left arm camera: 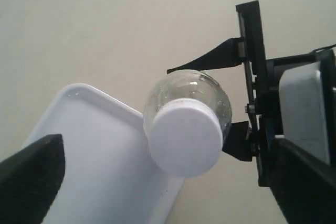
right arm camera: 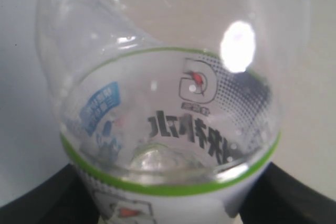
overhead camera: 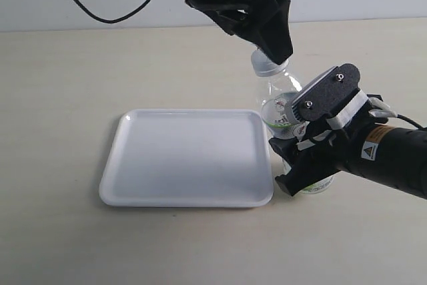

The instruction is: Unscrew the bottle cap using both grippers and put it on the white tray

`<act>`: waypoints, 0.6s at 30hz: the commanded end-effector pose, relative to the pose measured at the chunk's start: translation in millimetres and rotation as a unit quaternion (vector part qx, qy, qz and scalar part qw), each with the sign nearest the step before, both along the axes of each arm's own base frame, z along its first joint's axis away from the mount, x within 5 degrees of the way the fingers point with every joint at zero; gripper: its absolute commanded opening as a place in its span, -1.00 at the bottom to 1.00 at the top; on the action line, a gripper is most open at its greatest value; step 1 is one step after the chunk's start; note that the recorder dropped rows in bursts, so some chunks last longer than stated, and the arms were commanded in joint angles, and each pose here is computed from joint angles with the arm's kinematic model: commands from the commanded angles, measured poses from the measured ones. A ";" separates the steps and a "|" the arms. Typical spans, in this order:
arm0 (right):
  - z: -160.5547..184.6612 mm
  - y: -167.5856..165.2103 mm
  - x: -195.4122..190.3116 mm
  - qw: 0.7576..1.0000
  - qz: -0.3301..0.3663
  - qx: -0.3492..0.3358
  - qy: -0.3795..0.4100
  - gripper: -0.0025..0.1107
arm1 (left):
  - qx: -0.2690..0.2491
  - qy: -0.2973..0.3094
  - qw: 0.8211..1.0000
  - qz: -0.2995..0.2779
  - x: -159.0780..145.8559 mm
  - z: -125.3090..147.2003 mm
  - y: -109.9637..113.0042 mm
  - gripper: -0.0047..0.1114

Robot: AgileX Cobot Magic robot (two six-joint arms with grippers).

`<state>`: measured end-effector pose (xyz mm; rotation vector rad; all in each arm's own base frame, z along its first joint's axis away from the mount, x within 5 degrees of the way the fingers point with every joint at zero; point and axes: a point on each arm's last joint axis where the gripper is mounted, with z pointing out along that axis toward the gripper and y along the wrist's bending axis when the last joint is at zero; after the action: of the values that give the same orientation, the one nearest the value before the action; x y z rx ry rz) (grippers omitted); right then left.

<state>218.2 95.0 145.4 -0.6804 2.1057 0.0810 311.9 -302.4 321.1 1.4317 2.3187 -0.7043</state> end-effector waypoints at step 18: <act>5.6 2.7 1.7 0.999 0.022 -0.009 -0.027 -0.96 | -0.028 0.040 0.999 0.020 0.9 -1.8 -3.8 0.28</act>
<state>217.9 95.6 145.4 -0.7157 2.0935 0.0721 313.7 -304.6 319.0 1.3825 2.3417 -0.8056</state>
